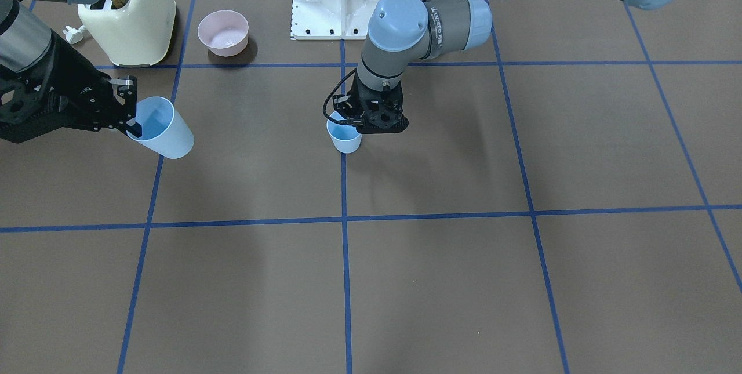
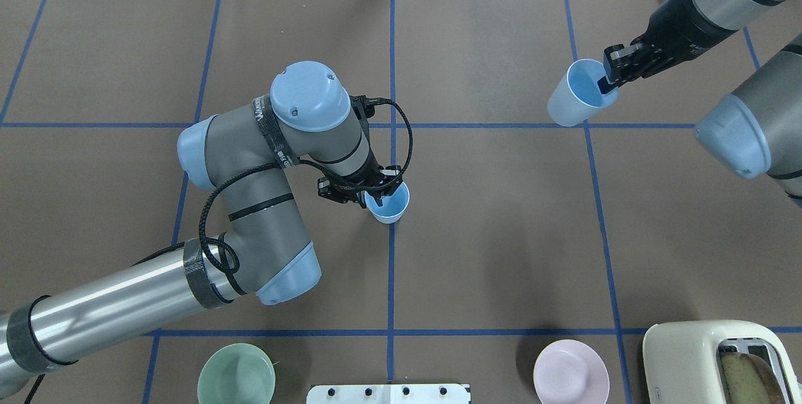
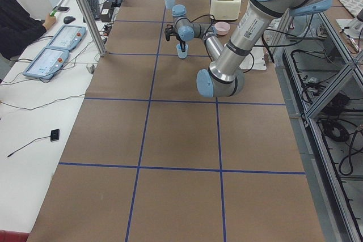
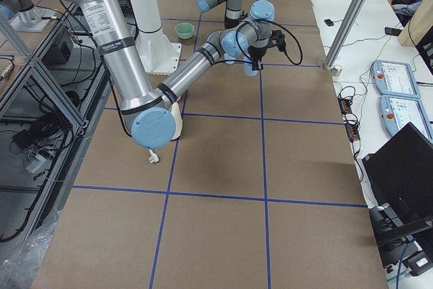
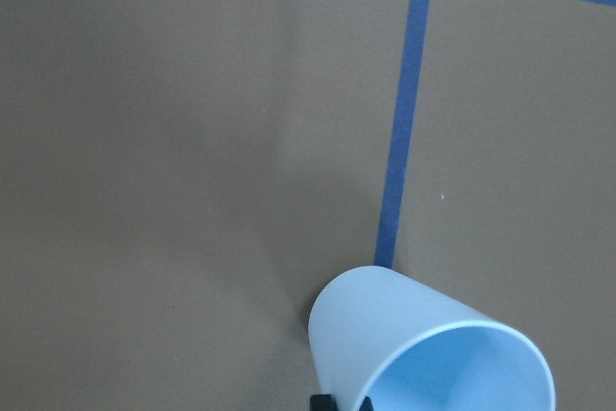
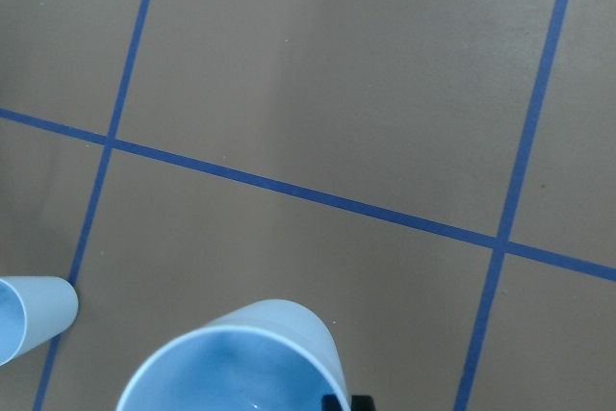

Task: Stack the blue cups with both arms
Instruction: 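Release the center cup with the left gripper while the right carries its cup over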

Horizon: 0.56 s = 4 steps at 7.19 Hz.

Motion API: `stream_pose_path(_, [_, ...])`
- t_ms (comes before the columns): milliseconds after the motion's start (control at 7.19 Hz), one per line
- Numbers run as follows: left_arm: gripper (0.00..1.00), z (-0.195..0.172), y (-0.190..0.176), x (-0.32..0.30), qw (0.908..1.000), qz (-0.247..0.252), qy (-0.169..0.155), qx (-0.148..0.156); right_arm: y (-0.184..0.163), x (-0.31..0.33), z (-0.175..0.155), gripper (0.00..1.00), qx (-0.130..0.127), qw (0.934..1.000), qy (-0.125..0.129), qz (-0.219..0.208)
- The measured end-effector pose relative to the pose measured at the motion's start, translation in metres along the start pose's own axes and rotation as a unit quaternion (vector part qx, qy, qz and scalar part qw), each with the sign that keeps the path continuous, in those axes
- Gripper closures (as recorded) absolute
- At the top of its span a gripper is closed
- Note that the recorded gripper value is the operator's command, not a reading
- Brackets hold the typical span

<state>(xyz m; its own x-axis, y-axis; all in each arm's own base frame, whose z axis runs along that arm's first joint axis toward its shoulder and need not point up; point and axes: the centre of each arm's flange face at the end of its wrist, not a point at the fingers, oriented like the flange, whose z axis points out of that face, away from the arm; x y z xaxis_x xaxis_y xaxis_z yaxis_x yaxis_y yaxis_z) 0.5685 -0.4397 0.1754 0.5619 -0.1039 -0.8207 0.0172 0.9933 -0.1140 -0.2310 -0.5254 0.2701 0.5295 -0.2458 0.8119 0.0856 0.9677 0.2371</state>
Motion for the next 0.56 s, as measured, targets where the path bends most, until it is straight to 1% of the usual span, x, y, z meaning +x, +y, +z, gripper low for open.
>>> stream_pose_path(417, [0.03,-0.024,0.0,-0.002,0.9997,0.013,0.016,0.011,-0.007,-0.062,0.013,1.0,-0.001,0.9999,-0.011,0.013])
stream_pose_path(557, [0.03,-0.038,-0.006,-0.018,0.9994,0.022,0.019,0.019,-0.007,-0.089,0.022,1.0,0.001,0.9998,-0.011,0.017])
